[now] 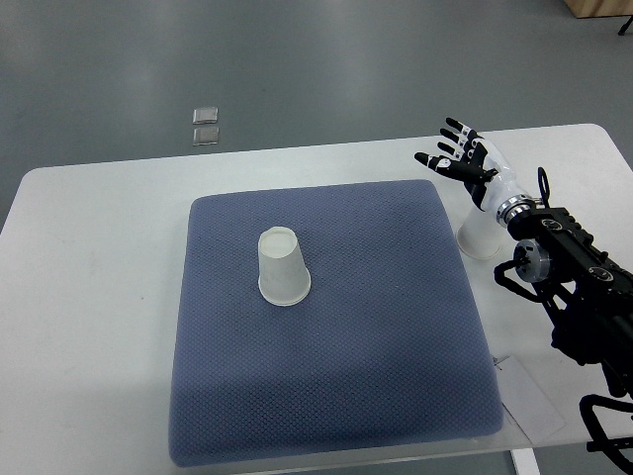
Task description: Stack paper cups
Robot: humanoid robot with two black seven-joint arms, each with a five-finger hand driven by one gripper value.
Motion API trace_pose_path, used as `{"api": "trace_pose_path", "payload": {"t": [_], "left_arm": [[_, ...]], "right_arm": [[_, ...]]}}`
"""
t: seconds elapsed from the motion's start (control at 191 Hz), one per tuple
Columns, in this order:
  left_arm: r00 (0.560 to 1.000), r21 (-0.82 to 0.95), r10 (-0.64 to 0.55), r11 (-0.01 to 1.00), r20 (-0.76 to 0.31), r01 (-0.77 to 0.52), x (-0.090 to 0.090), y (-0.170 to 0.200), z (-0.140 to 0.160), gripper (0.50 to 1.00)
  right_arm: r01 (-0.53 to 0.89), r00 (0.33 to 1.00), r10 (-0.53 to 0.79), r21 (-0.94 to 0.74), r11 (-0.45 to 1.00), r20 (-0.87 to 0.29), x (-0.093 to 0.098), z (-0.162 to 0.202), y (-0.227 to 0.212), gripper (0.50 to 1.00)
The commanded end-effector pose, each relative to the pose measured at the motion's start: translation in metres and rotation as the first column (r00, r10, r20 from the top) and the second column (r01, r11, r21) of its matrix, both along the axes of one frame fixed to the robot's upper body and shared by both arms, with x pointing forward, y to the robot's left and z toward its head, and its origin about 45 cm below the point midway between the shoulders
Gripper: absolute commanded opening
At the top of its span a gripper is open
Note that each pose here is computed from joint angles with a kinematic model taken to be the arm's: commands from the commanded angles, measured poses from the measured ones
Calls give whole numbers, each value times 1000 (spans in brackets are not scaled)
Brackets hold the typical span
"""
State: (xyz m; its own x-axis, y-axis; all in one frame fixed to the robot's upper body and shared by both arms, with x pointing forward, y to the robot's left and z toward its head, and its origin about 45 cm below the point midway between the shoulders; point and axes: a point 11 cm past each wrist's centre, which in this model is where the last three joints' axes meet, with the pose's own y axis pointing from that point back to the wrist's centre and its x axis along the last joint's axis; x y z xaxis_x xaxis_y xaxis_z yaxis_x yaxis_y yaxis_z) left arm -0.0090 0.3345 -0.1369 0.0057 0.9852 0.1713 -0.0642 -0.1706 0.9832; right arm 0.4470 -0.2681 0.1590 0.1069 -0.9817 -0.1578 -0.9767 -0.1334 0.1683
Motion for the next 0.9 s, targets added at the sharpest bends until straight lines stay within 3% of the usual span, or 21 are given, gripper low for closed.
{"api": "trace_pose_path", "payload": {"t": [0.0,0.745,0.897], "left_arm": [[1000,0,0,1000,0,0,0,0,0,1000],[1000,0,0,1000,-1,0,-1,0,0,1000],[1000,0,0,1000,0,0,0,0,0,1000]], "right_arm": [[4,1000,-4,4,1000,5,2,3,-2,936],[7,1000,-6,-30,1000,28,5,14,-27,936],[4,997,-2,-25,1000,83,5,23,-25,934]]}}
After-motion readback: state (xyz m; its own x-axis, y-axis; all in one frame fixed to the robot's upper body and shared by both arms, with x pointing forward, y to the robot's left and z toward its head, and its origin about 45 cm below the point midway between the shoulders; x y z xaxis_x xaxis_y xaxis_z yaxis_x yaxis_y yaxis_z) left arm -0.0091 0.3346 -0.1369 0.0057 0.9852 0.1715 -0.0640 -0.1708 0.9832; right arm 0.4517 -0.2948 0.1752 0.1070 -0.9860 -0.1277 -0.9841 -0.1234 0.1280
